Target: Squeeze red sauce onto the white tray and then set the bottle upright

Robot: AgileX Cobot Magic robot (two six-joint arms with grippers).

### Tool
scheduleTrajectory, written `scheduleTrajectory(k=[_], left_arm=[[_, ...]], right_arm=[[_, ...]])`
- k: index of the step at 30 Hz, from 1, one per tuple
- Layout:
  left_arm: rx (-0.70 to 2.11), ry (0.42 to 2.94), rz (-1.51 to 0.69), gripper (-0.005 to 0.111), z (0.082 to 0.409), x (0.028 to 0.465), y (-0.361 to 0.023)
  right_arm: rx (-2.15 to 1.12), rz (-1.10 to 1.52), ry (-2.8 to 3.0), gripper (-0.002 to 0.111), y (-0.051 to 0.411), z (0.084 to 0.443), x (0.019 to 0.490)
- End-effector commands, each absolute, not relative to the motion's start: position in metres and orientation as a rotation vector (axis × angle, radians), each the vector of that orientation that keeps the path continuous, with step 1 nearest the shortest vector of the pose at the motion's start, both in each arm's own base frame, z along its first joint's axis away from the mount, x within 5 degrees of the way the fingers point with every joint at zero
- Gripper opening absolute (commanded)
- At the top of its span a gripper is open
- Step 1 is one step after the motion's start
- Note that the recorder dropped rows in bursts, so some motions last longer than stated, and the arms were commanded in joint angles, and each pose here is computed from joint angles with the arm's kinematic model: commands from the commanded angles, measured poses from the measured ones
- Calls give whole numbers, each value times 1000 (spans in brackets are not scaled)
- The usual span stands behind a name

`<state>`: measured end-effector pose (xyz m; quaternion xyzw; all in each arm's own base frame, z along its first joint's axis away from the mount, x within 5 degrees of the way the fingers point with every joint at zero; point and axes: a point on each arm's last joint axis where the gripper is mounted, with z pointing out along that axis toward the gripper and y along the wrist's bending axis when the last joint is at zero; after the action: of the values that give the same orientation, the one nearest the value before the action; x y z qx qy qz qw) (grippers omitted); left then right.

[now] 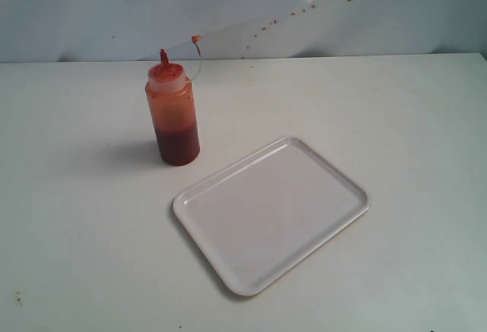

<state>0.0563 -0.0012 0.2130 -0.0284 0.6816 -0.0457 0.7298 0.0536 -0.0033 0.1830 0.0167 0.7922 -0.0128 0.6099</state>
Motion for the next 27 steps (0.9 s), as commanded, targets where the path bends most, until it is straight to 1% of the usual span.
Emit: scheduleTrajectory(k=[1, 11, 16, 20, 24, 27], left_arm=[[-81, 1421, -110, 1, 219, 55, 0], [-68, 1165, -86, 1, 241, 49, 1], [39, 1150, -13, 1, 242, 49, -3], [140, 1142, -4, 1, 242, 48, -10], [243, 1080, 1, 1, 246, 45, -17], [267, 1047, 3, 1, 248, 43, -19]], right_arm=[[36, -27, 1824, 0, -3, 182, 53], [36, -27, 1824, 0, -3, 182, 53], [36, -27, 1824, 0, -3, 182, 53], [36, -27, 1824, 0, -3, 182, 53], [36, -27, 1824, 0, -3, 182, 53], [36, -27, 1824, 0, -3, 182, 53]])
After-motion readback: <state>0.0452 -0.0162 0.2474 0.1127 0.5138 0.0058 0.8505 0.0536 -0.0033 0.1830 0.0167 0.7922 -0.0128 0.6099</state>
